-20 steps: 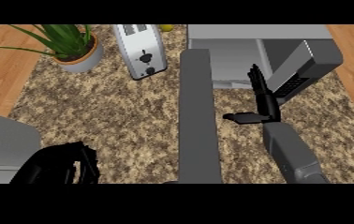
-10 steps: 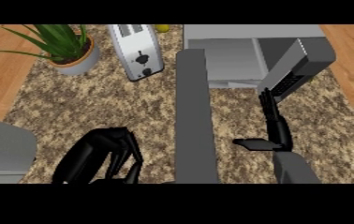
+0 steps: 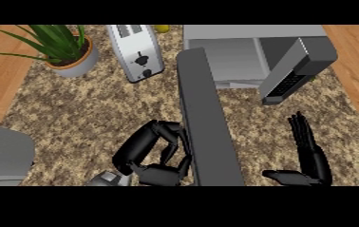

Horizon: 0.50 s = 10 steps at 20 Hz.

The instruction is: Pick up the milk, place it into the microwave and close the microwave

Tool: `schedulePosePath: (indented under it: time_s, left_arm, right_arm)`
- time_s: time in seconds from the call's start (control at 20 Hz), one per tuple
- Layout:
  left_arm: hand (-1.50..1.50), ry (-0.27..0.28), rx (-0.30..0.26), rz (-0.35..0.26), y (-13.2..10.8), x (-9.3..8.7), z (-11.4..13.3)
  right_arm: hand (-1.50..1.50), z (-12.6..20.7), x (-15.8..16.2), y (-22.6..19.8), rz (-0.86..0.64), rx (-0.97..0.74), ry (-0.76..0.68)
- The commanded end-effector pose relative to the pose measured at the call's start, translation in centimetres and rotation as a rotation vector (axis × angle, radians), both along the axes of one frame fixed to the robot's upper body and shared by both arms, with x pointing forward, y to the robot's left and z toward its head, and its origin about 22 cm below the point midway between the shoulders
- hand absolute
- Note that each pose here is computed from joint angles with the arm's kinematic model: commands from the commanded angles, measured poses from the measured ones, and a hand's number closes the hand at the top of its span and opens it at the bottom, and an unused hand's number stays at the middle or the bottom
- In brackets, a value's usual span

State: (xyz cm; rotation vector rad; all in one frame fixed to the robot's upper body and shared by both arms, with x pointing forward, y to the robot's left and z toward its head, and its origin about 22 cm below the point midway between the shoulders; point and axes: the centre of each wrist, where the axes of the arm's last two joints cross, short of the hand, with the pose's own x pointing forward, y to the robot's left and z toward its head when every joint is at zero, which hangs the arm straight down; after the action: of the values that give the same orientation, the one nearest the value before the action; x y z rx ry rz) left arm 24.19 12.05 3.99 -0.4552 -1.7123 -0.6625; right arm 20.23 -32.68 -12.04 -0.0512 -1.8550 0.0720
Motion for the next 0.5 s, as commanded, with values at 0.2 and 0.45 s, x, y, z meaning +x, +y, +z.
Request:
schedulePosePath:
  time_s: [0.2,0.45]
  left_arm:
    - [1.50,0.052,0.148,-0.021,-5.4,0.7,-7.0]
    - [1.50,-0.087,0.123,0.048,-6.9,0.8,-9.4]
  right_arm:
    - [-1.50,3.2,-3.5,-3.1,0.059,-0.069,-0.081]
    - [-1.50,5.2,-3.3,-2.4,0.119,0.011,-0.130]
